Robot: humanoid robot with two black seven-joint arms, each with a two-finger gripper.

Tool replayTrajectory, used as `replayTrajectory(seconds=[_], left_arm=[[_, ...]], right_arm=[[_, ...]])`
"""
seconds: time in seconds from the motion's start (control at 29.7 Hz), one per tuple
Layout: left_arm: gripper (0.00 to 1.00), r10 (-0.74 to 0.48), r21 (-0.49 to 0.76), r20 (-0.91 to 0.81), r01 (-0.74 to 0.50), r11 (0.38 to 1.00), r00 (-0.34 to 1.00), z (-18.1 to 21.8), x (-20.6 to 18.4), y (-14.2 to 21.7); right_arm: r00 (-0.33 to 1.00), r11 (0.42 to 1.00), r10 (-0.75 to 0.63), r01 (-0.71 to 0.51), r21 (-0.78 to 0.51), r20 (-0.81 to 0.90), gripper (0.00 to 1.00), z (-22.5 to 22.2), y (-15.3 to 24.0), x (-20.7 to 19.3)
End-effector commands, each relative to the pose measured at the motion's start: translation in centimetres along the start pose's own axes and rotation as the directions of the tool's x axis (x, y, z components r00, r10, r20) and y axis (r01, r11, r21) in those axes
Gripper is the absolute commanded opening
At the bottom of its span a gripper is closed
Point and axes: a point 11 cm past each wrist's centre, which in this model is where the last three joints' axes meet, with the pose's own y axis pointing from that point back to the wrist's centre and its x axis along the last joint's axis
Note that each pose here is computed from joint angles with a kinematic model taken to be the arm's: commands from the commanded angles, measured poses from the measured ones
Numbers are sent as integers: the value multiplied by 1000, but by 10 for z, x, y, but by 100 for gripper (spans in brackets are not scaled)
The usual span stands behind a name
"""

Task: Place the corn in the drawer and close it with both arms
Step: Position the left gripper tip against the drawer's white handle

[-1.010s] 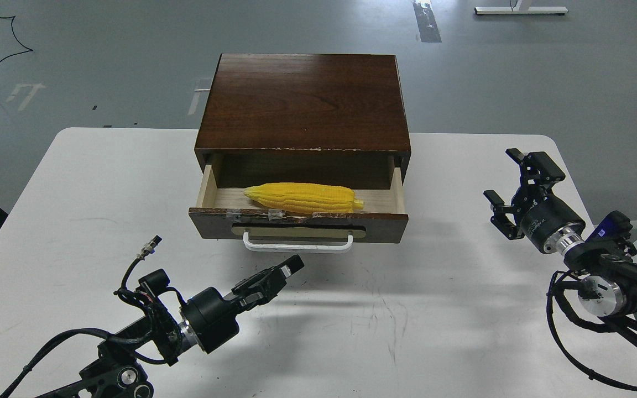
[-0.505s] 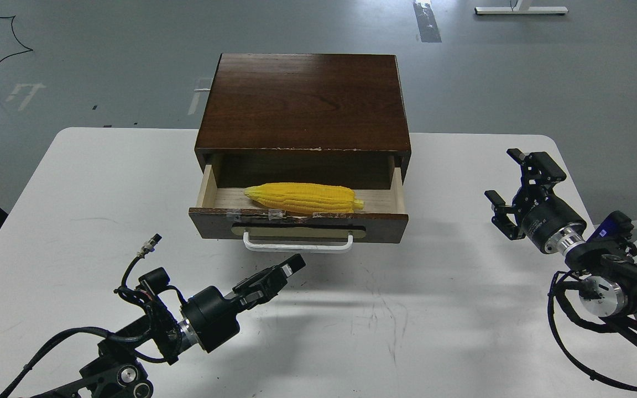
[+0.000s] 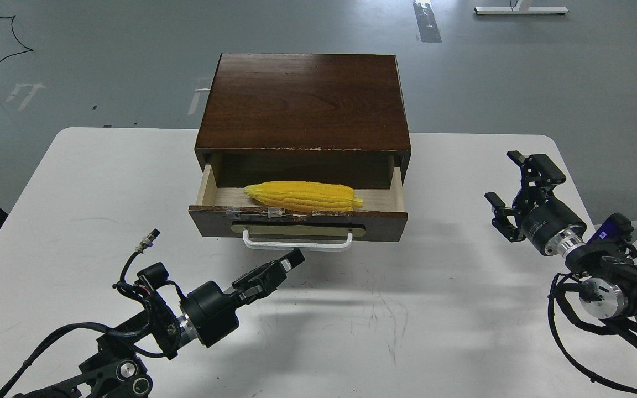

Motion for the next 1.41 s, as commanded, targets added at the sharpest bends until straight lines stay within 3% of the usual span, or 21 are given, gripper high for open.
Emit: replayTrajectory(seconds=[0.0, 1.38], left_arm=[[0, 6, -6, -2, -6, 1000, 1000, 2, 5, -3], [0, -24, 3, -14, 24, 1000, 1000, -4, 13, -8]], right_arm=[[1000, 1000, -1, 1, 0, 1, 100, 0, 0, -1], [1000, 1000, 3, -3, -2, 2, 100, 1, 1, 1]])
